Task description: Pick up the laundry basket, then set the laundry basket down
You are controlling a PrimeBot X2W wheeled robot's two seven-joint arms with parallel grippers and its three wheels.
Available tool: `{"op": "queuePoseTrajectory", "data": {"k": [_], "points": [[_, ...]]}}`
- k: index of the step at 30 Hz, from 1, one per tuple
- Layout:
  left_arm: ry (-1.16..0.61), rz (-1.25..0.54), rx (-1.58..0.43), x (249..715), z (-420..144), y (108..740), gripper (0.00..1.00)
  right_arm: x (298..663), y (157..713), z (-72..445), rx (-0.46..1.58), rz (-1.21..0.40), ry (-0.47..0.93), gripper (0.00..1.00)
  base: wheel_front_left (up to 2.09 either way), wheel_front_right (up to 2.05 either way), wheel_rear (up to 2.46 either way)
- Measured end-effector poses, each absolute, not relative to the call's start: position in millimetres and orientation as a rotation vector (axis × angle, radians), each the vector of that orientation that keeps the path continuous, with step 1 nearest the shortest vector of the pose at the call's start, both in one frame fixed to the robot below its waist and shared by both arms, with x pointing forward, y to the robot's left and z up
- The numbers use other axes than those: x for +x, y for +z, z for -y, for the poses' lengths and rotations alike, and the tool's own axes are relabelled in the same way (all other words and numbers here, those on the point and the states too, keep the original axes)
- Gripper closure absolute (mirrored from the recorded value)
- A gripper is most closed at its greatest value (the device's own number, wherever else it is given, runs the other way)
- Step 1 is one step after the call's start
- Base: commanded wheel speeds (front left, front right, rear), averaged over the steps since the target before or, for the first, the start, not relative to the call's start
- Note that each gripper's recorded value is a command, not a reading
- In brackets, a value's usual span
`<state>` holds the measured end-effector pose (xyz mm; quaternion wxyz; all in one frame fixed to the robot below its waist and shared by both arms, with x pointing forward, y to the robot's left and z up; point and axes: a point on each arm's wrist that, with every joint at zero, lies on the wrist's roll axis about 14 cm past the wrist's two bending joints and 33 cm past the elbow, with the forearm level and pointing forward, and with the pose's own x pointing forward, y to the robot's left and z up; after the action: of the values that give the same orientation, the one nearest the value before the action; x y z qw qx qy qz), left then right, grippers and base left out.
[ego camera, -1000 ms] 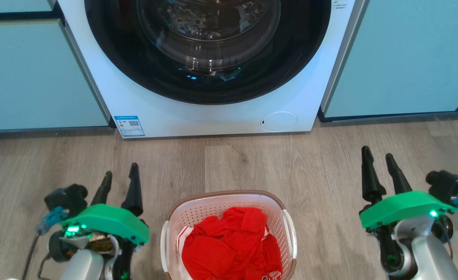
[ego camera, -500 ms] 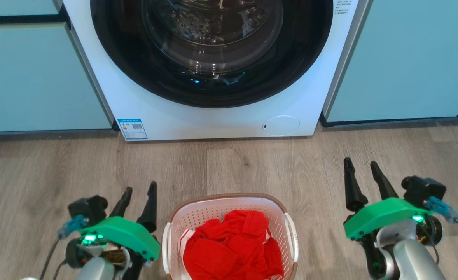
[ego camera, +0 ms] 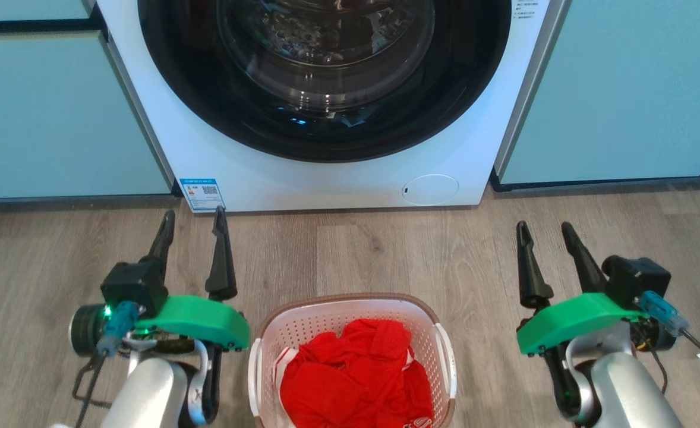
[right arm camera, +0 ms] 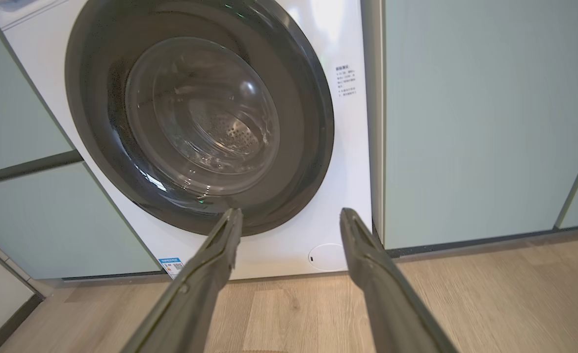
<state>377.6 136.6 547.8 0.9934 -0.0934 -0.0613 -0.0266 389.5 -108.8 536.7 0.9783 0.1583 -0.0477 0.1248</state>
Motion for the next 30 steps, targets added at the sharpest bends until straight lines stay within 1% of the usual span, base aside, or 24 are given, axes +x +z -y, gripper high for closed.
{"op": "queuePoseTrajectory", "data": {"k": [6,9,15,22,30], "points": [[0.008,0.23,-0.123,373.4,-140.9,575.5,0.0,391.3,561.9,116.5,0.308,0.189,0.24,0.0,0.0,0.0,0.0],[0.037,0.265,-0.089,369.6,-143.5,583.3,0.0,390.6,570.8,116.5,0.27,0.224,0.245,0.0,0.0,0.0,0.0],[0.042,0.302,-0.052,366.3,-140.9,589.2,0.0,386.6,572.9,106.7,0.206,0.244,0.275,0.0,0.0,0.0,0.0],[-0.045,0.223,-0.077,362.8,-125.9,559.4,0.0,385.5,564.9,106.4,0.133,0.237,0.275,0.0,0.0,0.0,0.0],[-0.067,0.124,-0.083,362.2,-125.4,525.6,0.0,384.6,545.7,105.9,0.073,0.182,0.276,0.0,0.0,0.0,0.0]]}}
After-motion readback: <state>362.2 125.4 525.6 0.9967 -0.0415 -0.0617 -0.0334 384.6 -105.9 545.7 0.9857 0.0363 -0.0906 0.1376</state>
